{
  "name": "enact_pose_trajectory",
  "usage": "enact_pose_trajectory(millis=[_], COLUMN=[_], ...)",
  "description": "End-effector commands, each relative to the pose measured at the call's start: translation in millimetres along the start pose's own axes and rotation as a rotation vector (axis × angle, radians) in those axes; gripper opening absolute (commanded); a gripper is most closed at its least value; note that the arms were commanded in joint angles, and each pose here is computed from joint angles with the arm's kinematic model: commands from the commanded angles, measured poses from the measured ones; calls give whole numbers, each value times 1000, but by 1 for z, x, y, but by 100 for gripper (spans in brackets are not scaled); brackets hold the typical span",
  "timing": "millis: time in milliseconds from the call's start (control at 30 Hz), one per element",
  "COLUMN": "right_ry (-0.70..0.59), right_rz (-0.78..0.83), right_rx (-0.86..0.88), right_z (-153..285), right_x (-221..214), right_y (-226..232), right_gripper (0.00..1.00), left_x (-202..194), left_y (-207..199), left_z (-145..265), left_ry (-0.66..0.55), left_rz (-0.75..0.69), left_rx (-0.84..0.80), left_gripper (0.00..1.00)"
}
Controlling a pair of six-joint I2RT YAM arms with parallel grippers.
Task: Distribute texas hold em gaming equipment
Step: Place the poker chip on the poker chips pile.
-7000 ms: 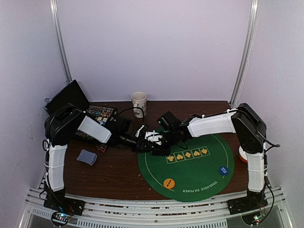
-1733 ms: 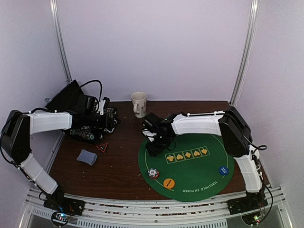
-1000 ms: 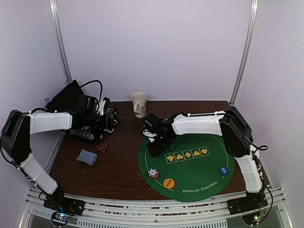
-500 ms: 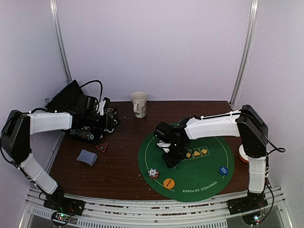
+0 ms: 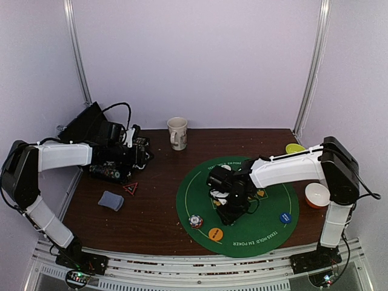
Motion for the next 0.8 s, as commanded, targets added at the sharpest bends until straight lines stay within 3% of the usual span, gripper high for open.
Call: enact_pose_trajectory(millis=[0, 100, 233, 367, 500, 767], right_ry=[156, 168, 177, 185, 188, 69], right_rz=[-23, -19, -5, 5, 8, 2], right_rx=[-16, -26, -30, -33, -46, -25], right_z=[-7, -11, -17, -23, -21, 15], right_x=[-36, -37, -34, -30, -31, -10], right_y=[5, 5, 6, 6, 5, 8], right_gripper=[53, 60, 60, 45, 38, 33], left_x=[1, 1, 1, 1, 2, 2], left_y=[-2, -1, -2, -2, -2, -2], left_z=[0, 0, 1, 2, 3, 3], left_ry=[-13, -12, -16, -20, -24, -24], left_rz=[-22, -22, -25, -28, -33, -34], left_rx=[-10, -8, -9, -5, -5, -5], left_gripper=[74, 74, 74, 74, 74, 74])
Point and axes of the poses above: each gripper's point midway between its finger pads, its own z axis back along the fingers, its own y axis along the line the jaws close on, x = y × z, the point moved 7 cm from there along z, back along the fingers, and after that the axes turned 8 degrees about z, right-handed, at the moved point
